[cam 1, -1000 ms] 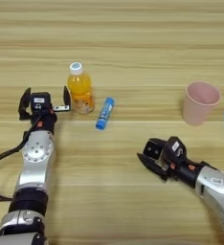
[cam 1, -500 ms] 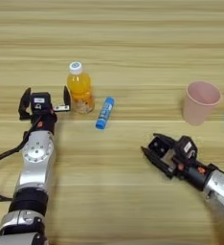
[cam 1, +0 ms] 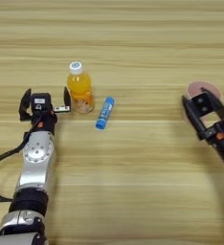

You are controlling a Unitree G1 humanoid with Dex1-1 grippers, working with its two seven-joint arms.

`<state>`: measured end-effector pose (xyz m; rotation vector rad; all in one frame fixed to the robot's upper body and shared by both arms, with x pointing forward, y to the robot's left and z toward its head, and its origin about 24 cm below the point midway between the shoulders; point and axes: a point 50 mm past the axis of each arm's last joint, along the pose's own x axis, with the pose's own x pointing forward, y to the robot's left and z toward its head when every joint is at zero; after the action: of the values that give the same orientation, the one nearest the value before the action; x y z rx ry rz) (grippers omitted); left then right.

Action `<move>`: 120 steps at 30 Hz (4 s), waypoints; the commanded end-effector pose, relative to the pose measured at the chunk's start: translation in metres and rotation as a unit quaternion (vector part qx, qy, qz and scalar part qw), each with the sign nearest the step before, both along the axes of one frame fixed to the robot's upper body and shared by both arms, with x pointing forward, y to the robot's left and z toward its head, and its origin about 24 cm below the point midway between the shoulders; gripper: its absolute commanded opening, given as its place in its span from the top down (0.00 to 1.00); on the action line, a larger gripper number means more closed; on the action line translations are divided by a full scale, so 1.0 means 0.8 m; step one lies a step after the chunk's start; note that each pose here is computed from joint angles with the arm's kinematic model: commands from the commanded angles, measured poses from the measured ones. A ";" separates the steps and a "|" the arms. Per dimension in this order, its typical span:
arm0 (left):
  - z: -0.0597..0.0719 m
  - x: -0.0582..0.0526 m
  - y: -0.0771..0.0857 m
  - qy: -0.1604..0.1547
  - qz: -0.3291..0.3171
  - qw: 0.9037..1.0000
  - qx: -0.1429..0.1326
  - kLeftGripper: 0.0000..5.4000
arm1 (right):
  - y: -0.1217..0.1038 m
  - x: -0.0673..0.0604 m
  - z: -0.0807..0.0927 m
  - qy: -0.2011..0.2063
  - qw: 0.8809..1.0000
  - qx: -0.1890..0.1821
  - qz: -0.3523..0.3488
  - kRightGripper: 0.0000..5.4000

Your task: Move the objects on the table

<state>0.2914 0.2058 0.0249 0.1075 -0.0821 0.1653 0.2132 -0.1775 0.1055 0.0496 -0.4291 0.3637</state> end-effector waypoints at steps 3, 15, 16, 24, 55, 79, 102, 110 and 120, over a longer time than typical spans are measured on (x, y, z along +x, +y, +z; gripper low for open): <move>-0.002 0.001 0.001 0.007 0.001 1.000 0.007 0.00 | -0.047 0.011 0.017 -0.046 0.987 0.007 -0.151 0.54; -0.002 0.001 0.000 0.007 0.000 1.000 0.006 0.00 | -0.119 0.031 -0.040 0.109 0.924 -0.040 -0.365 0.54; -0.003 0.001 0.000 0.007 0.000 1.000 0.006 0.00 | -0.119 0.032 -0.046 0.124 0.922 -0.038 -0.364 0.54; -0.003 0.002 0.000 0.008 0.000 1.000 0.006 0.00 | -0.128 0.038 -0.076 0.209 0.905 -0.048 -0.367 0.54; -0.001 0.002 0.002 0.005 0.001 1.000 0.005 0.00 | -0.134 0.041 -0.116 0.315 0.881 -0.008 -0.353 0.54; -0.001 0.002 0.003 0.005 0.001 1.000 0.006 0.00 | -0.117 0.042 -0.068 0.173 0.923 -0.025 -0.343 0.09; 0.000 0.002 0.003 0.004 0.003 1.000 0.007 0.00 | -0.063 0.012 -0.073 0.238 0.943 -0.132 -0.192 0.00; -0.001 0.002 0.003 0.004 0.003 1.000 0.006 0.00 | -0.045 0.009 -0.077 0.245 0.947 -0.151 -0.140 0.00; -0.001 0.003 0.002 0.005 0.003 1.000 0.006 0.00 | -0.021 0.009 -0.084 0.247 0.951 -0.165 -0.079 0.00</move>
<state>0.2909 0.2067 0.0219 0.1068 -0.0689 0.1691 0.2204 -0.1965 0.0380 -0.2085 0.1306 0.2232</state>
